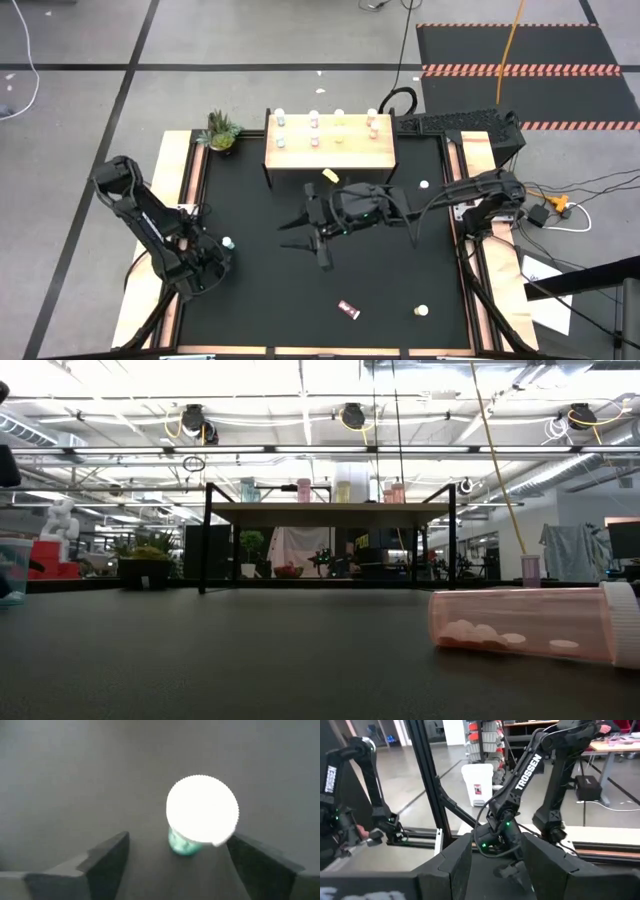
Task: Pick and place medicine bottles onto shelf by color
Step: Put the blue pill bottle aligned with the other blue pill bottles on the shelf, then put the violet pill bottle aligned with the other violet pill bottles on the shelf
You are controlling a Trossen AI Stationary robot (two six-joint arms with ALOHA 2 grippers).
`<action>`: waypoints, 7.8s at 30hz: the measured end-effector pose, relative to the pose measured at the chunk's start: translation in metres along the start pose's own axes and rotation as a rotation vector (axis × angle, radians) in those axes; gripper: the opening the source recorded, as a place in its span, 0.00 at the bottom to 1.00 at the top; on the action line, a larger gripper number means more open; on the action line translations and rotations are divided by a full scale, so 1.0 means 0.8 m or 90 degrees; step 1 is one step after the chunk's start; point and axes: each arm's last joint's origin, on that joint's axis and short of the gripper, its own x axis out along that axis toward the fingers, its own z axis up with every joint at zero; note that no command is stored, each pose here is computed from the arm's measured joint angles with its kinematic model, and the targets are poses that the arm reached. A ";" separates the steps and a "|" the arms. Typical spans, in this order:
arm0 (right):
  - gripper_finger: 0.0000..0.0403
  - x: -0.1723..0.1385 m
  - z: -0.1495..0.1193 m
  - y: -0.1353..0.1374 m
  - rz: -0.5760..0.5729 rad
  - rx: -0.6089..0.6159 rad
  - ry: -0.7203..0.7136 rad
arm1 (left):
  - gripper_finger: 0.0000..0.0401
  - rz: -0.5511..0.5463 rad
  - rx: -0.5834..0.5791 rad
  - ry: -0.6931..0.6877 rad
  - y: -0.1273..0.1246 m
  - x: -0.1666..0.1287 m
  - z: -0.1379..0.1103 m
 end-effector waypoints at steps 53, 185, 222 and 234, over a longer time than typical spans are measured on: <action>0.63 0.016 -0.116 -0.045 -0.017 -0.045 0.093 | 0.27 -0.281 0.313 -0.152 -0.153 -0.045 0.280; 0.43 0.043 -0.139 -0.309 -0.301 0.026 0.012 | 0.97 0.053 0.079 -0.084 0.075 -0.109 0.313; 0.44 -0.306 -0.195 -0.111 -0.644 0.324 0.380 | 0.97 -0.054 0.114 -0.169 0.020 -0.054 0.354; 0.56 -0.331 -0.278 -0.107 -0.671 0.326 0.510 | 0.97 -0.088 0.089 -0.165 0.010 -0.045 0.358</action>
